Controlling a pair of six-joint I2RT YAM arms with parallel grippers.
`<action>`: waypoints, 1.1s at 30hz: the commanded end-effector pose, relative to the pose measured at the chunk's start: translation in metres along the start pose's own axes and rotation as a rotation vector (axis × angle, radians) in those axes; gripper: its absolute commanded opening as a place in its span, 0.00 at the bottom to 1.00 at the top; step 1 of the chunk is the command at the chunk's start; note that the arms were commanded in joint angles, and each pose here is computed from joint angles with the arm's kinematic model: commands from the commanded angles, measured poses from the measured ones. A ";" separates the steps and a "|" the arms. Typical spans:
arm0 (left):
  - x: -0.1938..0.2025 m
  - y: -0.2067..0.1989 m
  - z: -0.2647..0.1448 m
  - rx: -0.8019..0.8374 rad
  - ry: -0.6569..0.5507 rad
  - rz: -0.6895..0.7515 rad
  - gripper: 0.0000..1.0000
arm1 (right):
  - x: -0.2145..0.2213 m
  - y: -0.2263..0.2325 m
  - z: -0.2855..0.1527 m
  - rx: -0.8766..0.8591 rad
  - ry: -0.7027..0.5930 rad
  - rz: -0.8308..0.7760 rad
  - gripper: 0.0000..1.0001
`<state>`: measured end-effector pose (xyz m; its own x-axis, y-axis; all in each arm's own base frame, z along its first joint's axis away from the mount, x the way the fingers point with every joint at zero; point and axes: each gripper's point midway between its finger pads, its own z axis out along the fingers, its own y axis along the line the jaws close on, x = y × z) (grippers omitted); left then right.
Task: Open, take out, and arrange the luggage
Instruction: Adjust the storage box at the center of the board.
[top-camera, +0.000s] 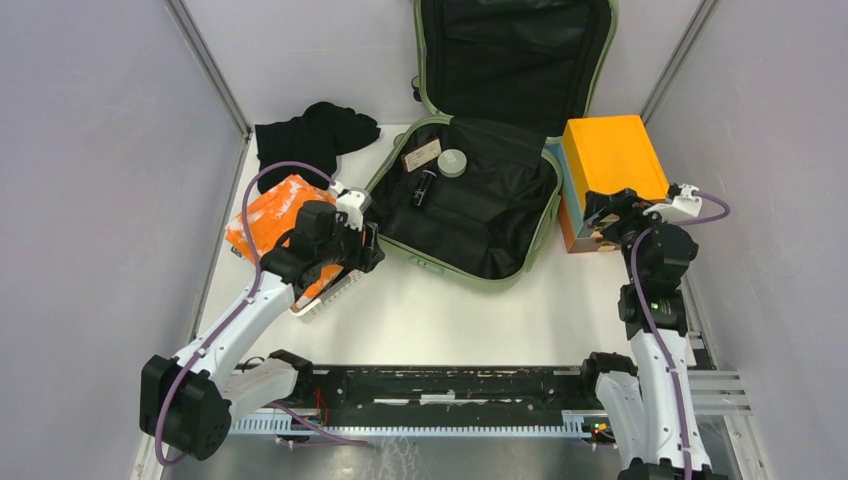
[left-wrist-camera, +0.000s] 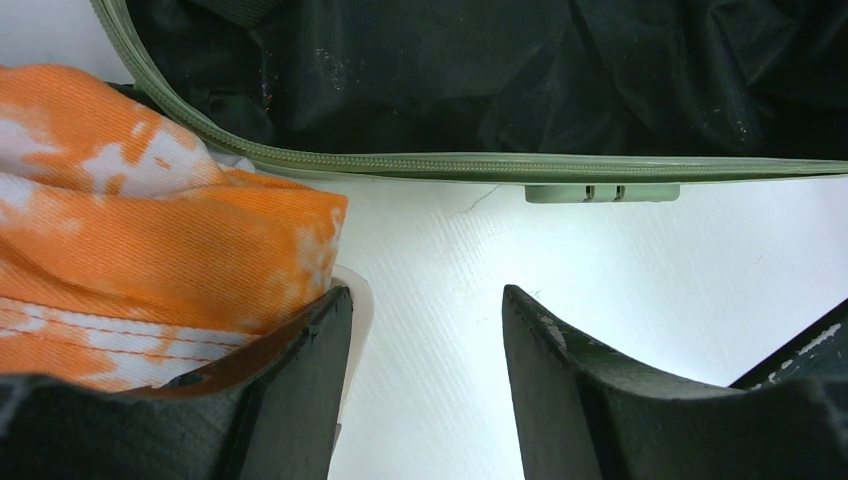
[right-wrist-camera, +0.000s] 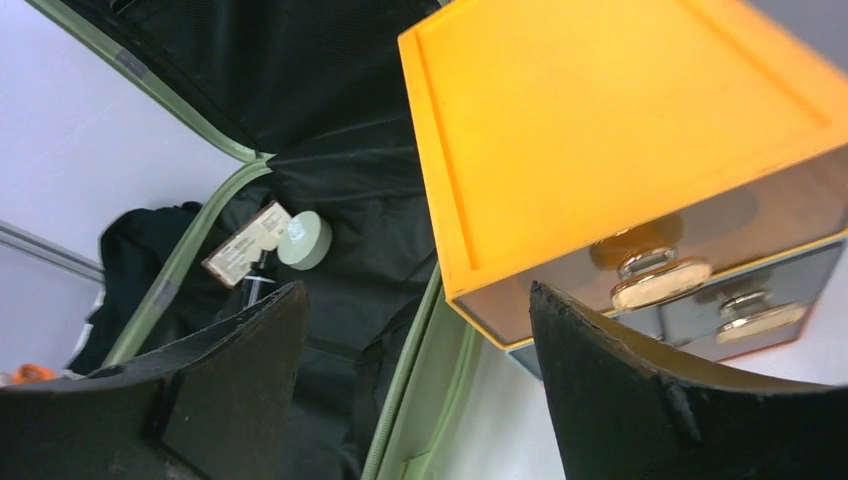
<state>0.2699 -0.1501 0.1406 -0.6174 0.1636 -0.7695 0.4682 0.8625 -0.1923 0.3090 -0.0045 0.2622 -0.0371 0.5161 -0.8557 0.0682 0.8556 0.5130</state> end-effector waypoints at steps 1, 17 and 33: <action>-0.018 0.003 -0.007 -0.028 -0.067 0.031 0.64 | -0.038 0.012 -0.018 -0.017 -0.083 -0.216 0.89; -0.026 0.006 -0.012 -0.046 -0.097 0.045 0.64 | -0.050 0.008 -0.008 -0.097 -0.012 -0.366 0.90; -0.034 -0.005 -0.021 -0.006 -0.136 0.059 0.64 | -0.007 -0.032 -0.015 -0.184 -0.174 0.373 0.69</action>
<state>0.2686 -0.1484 0.1564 -0.5747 0.1492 -0.8047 0.4726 0.8632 -0.1775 0.2973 -0.0416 0.2116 -0.0056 0.6994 -0.7147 0.0513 0.7140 0.6983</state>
